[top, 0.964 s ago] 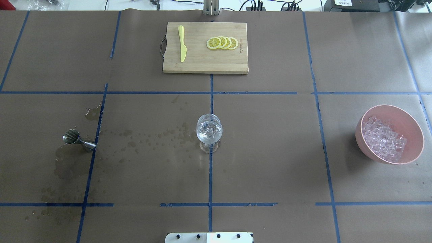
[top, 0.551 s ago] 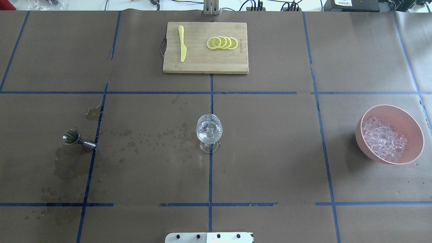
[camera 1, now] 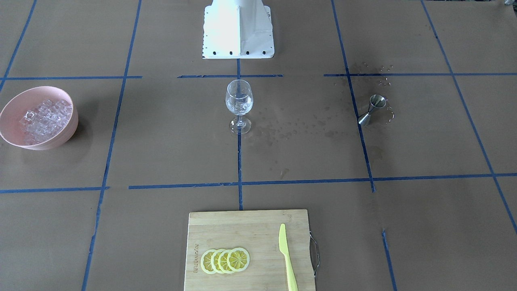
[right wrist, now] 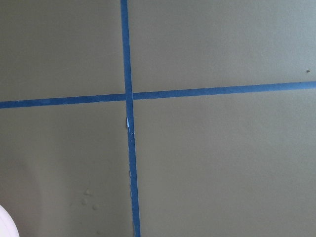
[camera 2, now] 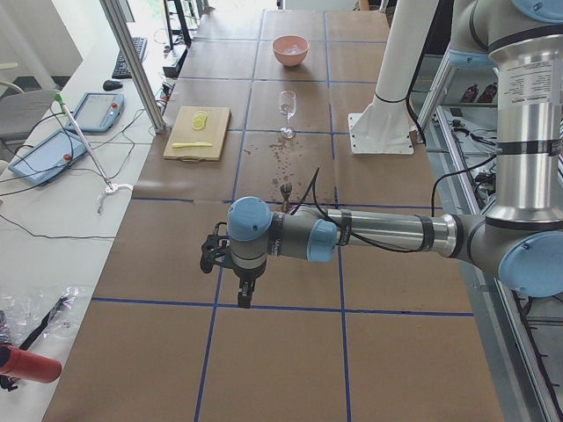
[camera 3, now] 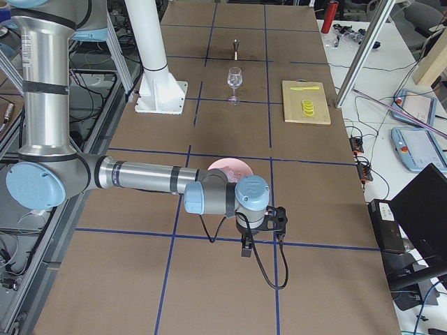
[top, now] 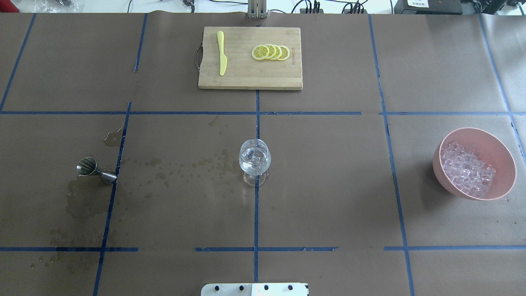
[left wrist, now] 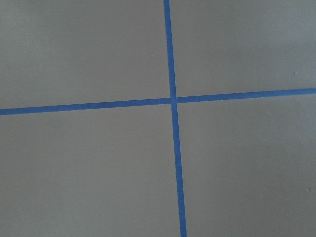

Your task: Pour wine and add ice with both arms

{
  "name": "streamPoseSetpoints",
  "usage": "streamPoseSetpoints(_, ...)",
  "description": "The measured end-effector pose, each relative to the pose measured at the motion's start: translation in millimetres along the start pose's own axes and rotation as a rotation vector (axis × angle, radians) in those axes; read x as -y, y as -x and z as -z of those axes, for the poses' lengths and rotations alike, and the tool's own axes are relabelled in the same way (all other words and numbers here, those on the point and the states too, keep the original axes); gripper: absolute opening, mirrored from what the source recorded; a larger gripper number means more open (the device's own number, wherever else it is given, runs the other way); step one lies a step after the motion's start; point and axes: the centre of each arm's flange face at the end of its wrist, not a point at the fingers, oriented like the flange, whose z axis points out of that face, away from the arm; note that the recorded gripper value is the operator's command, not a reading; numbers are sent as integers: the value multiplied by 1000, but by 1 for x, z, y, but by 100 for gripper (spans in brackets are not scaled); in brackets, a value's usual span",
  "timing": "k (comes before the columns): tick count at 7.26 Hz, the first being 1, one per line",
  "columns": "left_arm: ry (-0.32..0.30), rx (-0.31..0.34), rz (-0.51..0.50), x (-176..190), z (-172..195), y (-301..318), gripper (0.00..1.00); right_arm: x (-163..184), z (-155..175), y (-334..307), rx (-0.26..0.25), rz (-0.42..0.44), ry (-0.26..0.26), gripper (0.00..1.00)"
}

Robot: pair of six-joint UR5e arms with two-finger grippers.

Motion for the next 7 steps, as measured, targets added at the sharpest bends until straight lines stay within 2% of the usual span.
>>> streamPoseSetpoints(2,0,0,0,0,0,0,100,0,-1,1,24,-20,5,100)
streamPoseSetpoints(7,0,-1,0,1,-1,1,100,-1,-2,1,28,-24,4,100)
